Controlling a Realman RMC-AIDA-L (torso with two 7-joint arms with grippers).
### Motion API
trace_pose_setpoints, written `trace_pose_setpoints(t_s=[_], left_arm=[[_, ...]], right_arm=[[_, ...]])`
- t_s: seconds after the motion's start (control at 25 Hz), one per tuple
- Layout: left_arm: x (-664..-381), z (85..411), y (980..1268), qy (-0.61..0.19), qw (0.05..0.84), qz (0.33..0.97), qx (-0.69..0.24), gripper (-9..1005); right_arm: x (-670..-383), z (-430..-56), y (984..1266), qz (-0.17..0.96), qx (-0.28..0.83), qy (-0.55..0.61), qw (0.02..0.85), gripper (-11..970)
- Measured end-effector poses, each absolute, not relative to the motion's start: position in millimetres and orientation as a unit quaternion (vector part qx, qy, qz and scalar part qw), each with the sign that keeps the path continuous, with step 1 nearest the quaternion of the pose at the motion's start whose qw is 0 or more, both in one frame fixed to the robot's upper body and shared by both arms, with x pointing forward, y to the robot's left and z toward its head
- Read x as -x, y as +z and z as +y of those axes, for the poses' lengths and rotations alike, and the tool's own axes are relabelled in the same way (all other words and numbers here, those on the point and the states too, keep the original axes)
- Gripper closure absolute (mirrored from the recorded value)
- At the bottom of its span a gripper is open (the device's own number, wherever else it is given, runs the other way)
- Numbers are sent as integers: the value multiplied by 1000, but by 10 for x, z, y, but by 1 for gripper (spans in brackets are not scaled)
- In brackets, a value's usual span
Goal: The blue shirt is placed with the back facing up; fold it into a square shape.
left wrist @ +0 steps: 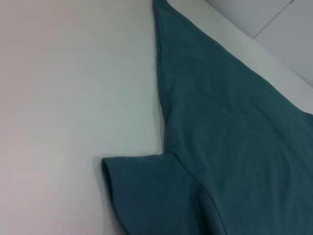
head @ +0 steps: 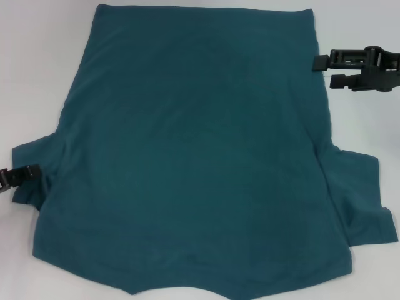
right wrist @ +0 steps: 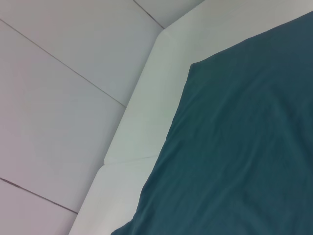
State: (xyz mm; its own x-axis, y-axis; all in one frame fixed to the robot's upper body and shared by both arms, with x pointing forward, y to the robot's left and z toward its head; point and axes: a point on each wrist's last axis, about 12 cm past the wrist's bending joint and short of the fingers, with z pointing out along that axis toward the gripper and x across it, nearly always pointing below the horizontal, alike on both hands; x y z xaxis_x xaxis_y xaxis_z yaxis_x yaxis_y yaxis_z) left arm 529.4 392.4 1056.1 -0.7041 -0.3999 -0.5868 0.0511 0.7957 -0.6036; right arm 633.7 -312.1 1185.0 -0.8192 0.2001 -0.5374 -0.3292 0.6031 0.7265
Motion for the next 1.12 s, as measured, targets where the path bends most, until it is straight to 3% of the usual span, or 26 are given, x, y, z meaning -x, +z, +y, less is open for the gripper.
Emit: trace_pose_setpoints(t_s=[0.28,0.6,0.84,1.12], left_arm=[[-5324,3915,10564,-296,367,877,96,522],[-5330,3944,10576,-288,371,877,97,752],[-5324,3958,10581,-287,371,878,97,984],[-5295,4054,10715,-280,366,883,85,997]], right_arm=[[-6337,-3130,11851,844,37,443,298,44],[-6333,-3148,11839,845,33,441,300,44],[-6331,-3158,11838,845,32,441,301,44],[-6332,-3187,11852,846,32,438,302,44]])
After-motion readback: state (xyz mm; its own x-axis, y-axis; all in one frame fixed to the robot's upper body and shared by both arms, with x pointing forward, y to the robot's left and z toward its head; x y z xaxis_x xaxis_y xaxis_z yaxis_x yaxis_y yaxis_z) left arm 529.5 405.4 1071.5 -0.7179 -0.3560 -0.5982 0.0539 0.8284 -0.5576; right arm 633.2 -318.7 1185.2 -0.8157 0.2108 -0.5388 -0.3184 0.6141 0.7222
